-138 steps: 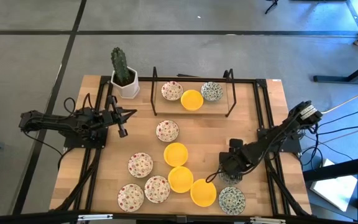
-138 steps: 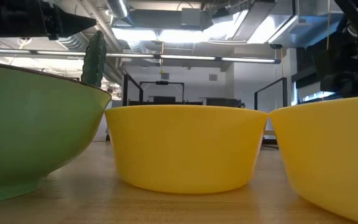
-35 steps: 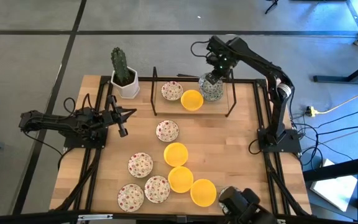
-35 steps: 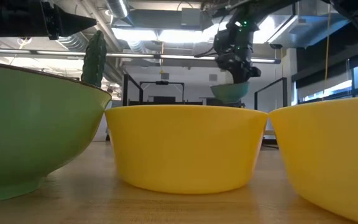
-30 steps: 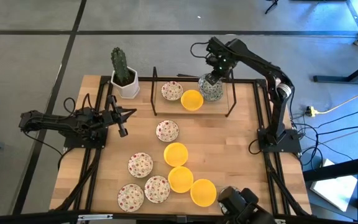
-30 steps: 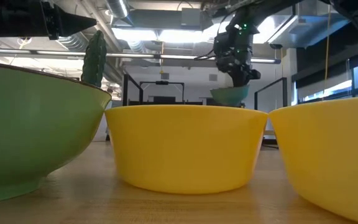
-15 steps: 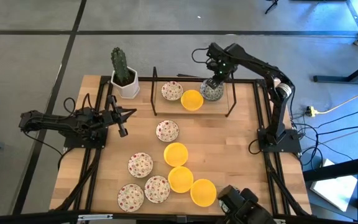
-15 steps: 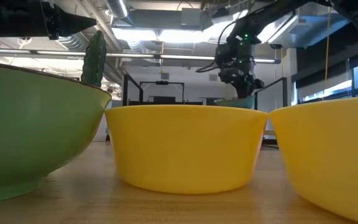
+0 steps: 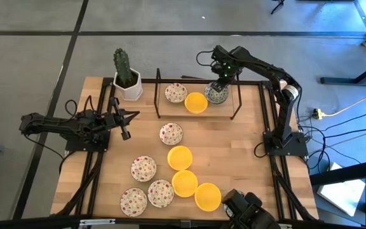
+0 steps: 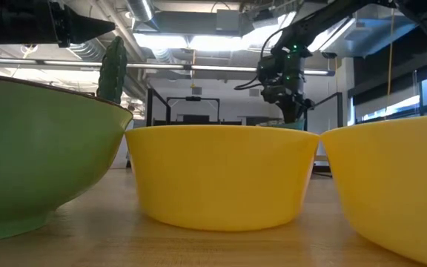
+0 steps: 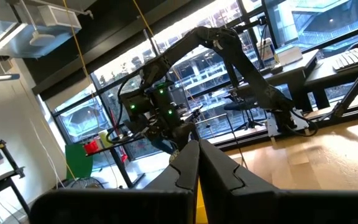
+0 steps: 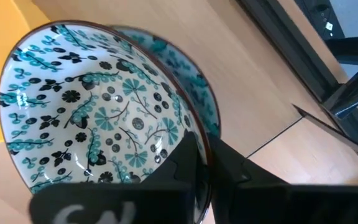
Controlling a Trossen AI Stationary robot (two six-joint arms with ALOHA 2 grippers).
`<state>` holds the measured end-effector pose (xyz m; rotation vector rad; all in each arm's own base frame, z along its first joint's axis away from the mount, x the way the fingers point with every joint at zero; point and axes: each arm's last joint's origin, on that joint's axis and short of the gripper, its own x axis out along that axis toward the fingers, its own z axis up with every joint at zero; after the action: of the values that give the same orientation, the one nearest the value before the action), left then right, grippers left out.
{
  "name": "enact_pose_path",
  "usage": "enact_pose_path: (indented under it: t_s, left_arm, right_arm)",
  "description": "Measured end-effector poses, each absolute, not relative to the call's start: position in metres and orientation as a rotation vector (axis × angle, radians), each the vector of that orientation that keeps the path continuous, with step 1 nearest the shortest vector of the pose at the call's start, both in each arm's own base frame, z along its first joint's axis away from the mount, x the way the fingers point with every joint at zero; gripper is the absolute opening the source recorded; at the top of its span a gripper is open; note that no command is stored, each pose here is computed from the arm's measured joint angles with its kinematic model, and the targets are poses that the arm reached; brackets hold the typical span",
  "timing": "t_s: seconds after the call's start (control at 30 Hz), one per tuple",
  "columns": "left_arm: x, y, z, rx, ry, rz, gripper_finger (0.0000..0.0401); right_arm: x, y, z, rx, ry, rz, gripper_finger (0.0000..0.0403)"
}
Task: Pick & Place Mini bowls
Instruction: Stack the white blue patterned bowl on top of the white blue patterned bowl on the shelf
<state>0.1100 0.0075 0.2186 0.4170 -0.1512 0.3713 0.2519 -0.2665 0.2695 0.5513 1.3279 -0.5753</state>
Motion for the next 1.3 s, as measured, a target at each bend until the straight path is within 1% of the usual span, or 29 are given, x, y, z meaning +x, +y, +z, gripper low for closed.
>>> enact_pose_path:
  t_s: [0.1,0.47,0.67,0.87,1.17,1.23,1.3]
  left_arm:
    - [0.110,0.007,0.219,0.417,-0.151,0.371,0.0004]
    - [0.110,0.007,0.219,0.417,-0.151,0.371,0.0004]
    - [0.110,0.007,0.219,0.417,-0.151,0.371,0.0003]
    - [0.110,0.007,0.219,0.417,-0.151,0.371,0.0007]
    - [0.110,0.007,0.219,0.417,-0.151,0.371,0.0003]
    - [0.110,0.007,0.219,0.418,-0.151,0.371,0.0005]
    - [0.110,0.007,0.219,0.424,-0.150,0.372,0.0007]
  right_arm:
    - [0.252,-0.267,0.267,0.531,1.337,-0.577,0.0033]
    - [0.252,-0.267,0.268,0.526,1.328,-0.576,0.0088]
    - [0.252,-0.268,0.268,0.499,1.335,-0.571,0.0106]
    - [0.250,-0.267,0.275,0.465,1.337,-0.596,0.0112]
    - [0.255,-0.263,0.310,0.451,1.284,-0.609,0.0112]
    - [0.261,-0.261,0.317,0.429,1.253,-0.615,0.0112]
    - [0.268,-0.256,0.319,0.359,1.255,-0.636,0.0108]
